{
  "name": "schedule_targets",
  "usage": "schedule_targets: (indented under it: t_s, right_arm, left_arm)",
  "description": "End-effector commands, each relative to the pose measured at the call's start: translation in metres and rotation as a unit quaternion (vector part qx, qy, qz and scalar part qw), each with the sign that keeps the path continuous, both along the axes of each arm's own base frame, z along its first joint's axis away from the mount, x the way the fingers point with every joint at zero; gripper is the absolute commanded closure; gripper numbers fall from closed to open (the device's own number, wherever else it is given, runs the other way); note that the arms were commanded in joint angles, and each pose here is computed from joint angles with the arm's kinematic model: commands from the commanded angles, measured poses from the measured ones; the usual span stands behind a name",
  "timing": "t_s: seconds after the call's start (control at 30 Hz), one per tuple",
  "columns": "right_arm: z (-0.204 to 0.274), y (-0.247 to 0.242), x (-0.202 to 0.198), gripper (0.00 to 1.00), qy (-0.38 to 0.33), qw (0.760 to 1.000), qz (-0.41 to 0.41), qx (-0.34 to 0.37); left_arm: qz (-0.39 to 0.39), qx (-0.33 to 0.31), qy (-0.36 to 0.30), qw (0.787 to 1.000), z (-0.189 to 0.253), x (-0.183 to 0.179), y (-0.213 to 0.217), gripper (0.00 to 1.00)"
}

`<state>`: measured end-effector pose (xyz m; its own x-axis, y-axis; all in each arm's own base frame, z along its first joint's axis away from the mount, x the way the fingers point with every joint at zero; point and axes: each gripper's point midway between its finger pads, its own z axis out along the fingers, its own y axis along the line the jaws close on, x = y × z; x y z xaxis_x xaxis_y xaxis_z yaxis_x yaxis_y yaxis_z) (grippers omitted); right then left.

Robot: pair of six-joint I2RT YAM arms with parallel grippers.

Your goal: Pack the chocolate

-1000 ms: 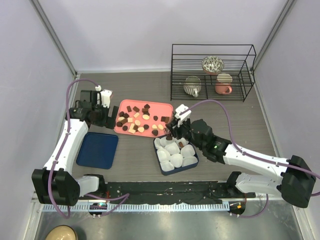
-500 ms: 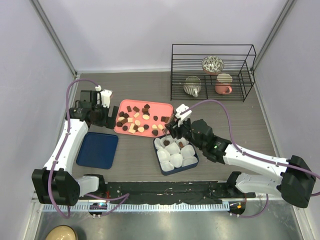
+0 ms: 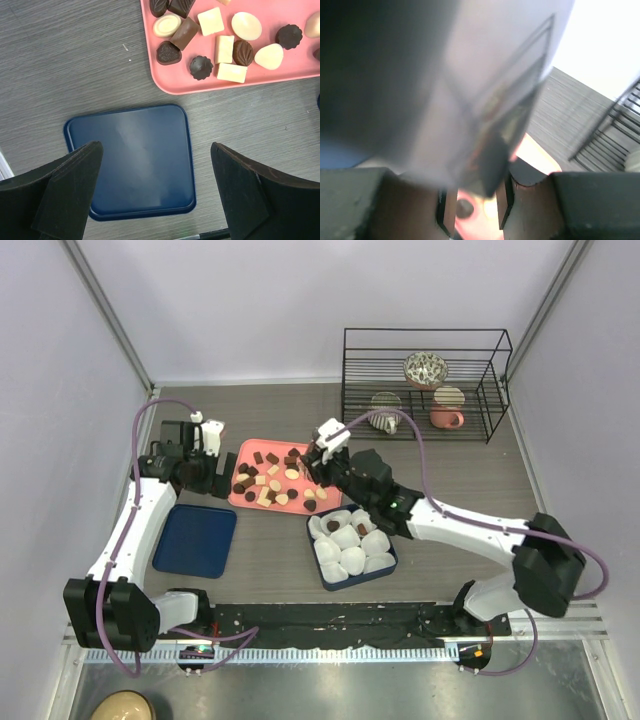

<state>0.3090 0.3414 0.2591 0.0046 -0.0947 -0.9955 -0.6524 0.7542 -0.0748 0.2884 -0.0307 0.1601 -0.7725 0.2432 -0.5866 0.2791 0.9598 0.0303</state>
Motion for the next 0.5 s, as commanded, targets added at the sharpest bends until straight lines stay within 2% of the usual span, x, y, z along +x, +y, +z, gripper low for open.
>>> schedule_targets:
  t_s: [0.0, 0.23, 0.37, 0.47]
  right_arm:
    - [0.031, 0.021, 0.026, 0.65, -0.044, 0.998, 0.007, 0.036]
    - [0.010, 0.032, 0.077, 0.65, -0.036, 0.999, -0.012, 0.034]
    - [-0.010, 0.037, 0.088, 0.64, -0.019, 0.999, -0.011, 0.027]
    - [-0.023, 0.035, 0.094, 0.57, -0.011, 1.000, -0.020, 0.018]
  left_arm:
    - [-0.007, 0.000, -0.024, 1.000, 0.015, 0.000, 0.000, 0.05]
    - [-0.009, 0.004, -0.023, 1.000, 0.012, 0.001, 0.001, 0.06]
    - [-0.011, 0.005, -0.021, 1.000, 0.009, 0.001, 0.001, 0.06]
    - [-0.013, 0.009, -0.022, 1.000, 0.008, 0.001, 0.002, 0.06]
